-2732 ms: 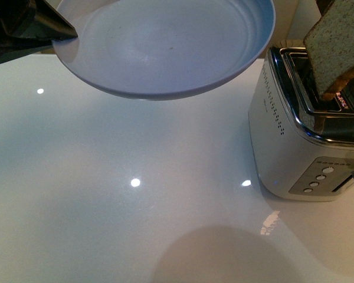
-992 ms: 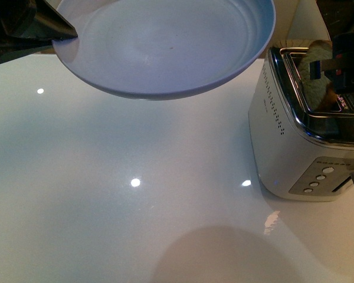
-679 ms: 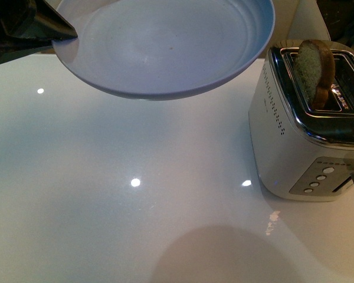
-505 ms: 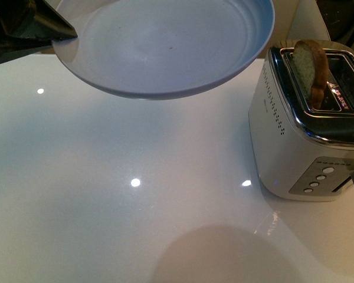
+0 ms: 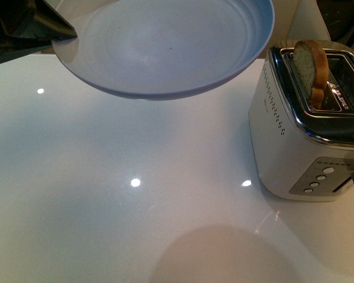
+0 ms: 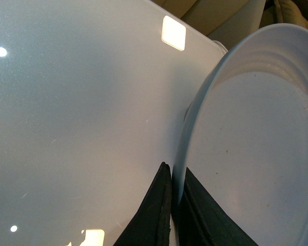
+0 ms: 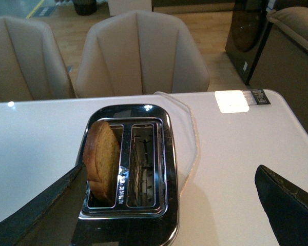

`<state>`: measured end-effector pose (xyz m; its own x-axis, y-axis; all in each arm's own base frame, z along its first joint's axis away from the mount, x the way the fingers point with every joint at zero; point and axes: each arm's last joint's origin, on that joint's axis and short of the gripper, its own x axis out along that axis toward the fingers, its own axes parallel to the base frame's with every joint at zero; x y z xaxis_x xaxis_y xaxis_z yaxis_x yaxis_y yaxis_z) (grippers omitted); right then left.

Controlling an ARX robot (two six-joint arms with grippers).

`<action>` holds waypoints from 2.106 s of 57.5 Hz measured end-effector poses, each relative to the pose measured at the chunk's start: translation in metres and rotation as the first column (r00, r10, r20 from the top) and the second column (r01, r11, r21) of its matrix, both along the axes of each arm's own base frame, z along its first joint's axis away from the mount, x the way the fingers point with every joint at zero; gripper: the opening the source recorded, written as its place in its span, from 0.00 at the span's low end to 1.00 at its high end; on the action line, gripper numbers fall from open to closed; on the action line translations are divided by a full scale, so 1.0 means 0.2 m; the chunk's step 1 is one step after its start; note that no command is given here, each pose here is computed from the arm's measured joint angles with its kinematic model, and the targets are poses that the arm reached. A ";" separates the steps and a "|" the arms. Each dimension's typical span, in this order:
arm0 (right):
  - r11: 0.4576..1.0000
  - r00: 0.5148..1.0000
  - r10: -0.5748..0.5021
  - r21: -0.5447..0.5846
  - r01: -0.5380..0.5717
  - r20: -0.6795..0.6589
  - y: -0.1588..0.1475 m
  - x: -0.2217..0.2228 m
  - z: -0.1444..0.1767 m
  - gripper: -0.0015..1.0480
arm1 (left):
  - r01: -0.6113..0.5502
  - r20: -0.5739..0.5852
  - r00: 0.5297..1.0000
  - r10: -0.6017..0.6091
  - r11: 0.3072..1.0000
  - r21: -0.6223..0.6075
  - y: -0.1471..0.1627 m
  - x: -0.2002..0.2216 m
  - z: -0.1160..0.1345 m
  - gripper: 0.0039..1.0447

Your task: Left arm holds plate, right arm toasts bread

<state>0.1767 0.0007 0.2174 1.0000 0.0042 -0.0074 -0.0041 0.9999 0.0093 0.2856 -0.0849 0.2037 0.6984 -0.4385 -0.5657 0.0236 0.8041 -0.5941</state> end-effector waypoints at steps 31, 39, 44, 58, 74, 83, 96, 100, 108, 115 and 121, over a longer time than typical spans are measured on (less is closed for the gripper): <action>1.000 1.000 -0.003 -0.006 0.003 -0.002 0.00 -0.19 -0.18 0.02 | 0.000 0.001 1.000 0.000 1.000 -0.001 0.00 0.00 0.00 0.03; 1.000 1.000 -0.002 -0.006 0.002 0.001 0.00 -0.22 -0.19 0.02 | 0.000 0.001 1.000 0.000 1.000 -0.001 0.00 0.00 0.00 0.03; 1.000 1.000 -0.002 -0.006 0.002 0.000 0.00 -0.24 -0.20 0.02 | 0.000 0.001 1.000 0.000 1.000 -0.001 0.00 0.00 0.00 0.03; 1.000 1.000 -0.003 -0.006 0.003 0.022 0.00 -0.27 -0.23 0.02 | 0.000 0.001 1.000 0.000 1.000 -0.001 0.00 0.00 0.00 0.03; 1.000 1.000 -0.003 -0.006 0.003 0.026 0.00 -0.31 -0.22 0.02 | 0.000 0.001 1.000 0.000 1.000 -0.001 0.00 0.00 0.00 0.03; 1.000 1.000 -0.003 -0.006 0.003 0.027 0.00 -0.32 -0.22 0.02 | 0.000 0.001 1.000 0.000 1.000 -0.001 0.00 0.00 0.00 0.03; 1.000 1.000 -0.003 -0.006 0.003 0.026 0.00 -0.34 -0.23 0.02 | 0.000 0.001 1.000 0.000 1.000 -0.001 0.00 0.00 0.00 0.03; 1.000 1.000 -0.004 -0.006 0.004 0.005 0.00 -0.36 -0.24 0.02 | 0.001 0.001 1.000 -0.001 1.000 -0.001 0.00 0.00 0.00 0.03; 1.000 1.000 -0.004 -0.006 0.004 0.020 0.00 -0.40 -0.24 0.02 | 0.001 0.002 1.000 -0.001 1.000 -0.001 0.00 0.00 0.00 0.03; 1.000 1.000 -0.004 -0.006 0.004 0.020 0.00 -0.40 -0.24 0.02 | 0.001 0.003 1.000 -0.001 1.000 -0.001 0.00 0.00 0.00 0.03; 1.000 1.000 -0.003 -0.006 0.004 0.021 0.00 -0.40 -0.24 0.06 | 0.001 0.003 1.000 -0.001 1.000 -0.001 0.00 0.00 0.00 0.03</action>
<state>0.0970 0.0001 0.1694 0.9999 0.0008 0.0135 -0.0008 1.0000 0.0029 0.2853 -0.0850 0.2044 0.6995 -0.4395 -0.5635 0.0257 0.8035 -0.5947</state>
